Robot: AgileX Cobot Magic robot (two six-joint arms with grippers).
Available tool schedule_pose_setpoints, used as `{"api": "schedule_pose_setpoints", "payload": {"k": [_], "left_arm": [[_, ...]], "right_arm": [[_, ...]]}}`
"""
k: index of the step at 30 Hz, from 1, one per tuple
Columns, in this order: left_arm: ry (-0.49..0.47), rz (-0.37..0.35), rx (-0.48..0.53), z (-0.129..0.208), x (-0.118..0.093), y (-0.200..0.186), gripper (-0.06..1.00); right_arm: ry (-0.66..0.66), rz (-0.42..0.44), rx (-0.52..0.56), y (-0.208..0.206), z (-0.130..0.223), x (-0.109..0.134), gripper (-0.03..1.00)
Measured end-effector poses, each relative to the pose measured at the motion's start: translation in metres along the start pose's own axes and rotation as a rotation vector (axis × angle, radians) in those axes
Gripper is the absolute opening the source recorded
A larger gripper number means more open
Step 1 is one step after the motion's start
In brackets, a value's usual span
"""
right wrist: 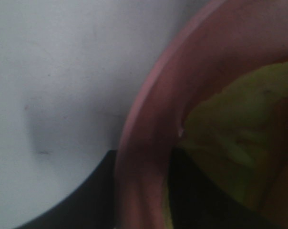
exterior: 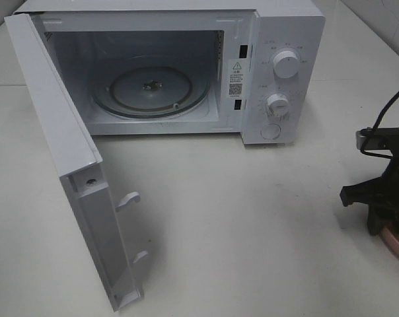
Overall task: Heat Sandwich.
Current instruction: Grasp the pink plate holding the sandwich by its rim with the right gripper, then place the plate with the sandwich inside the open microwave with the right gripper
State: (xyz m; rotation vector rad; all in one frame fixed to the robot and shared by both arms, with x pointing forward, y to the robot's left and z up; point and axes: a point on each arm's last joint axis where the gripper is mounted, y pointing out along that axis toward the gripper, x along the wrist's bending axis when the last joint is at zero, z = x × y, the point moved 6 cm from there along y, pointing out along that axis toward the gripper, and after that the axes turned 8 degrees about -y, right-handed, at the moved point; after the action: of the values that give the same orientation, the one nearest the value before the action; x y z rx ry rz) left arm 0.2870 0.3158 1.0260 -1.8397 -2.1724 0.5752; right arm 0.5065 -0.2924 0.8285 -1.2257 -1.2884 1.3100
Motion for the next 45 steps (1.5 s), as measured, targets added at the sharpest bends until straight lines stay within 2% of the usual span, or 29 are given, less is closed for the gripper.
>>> {"api": "schedule_pose_setpoints", "payload": {"k": [1,2,3,15,30,39,45], "left_arm": [[0.000,0.000,0.000,0.000,0.000,0.000,0.97],[0.000,0.000,0.000,0.000,0.000,0.000,0.97],[0.000,0.000,0.000,0.000,0.000,0.000,0.97],[0.000,0.000,0.000,0.000,0.000,0.000,0.97],[0.000,0.000,0.000,0.000,0.000,0.000,0.97],[0.000,0.000,0.000,0.000,0.000,0.000,0.97],[0.000,0.000,0.000,0.000,0.000,0.000,0.97]], "right_arm": [[0.000,0.000,0.000,0.000,0.000,0.000,0.36],[0.000,-0.001,0.000,-0.001,-0.001,0.001,0.22],[-0.001,0.000,-0.003,-0.001,-0.002,0.000,0.19],[-0.014,0.009,-0.005,-0.002,-0.002,-0.001,0.17],[-0.073,0.074,0.087,-0.007,0.006,-0.009,0.04],[-0.147,0.200,0.106,-0.010,0.007,-0.001,0.02],[-0.191,0.241,0.103,-0.012,0.006,0.006,0.02]]}}
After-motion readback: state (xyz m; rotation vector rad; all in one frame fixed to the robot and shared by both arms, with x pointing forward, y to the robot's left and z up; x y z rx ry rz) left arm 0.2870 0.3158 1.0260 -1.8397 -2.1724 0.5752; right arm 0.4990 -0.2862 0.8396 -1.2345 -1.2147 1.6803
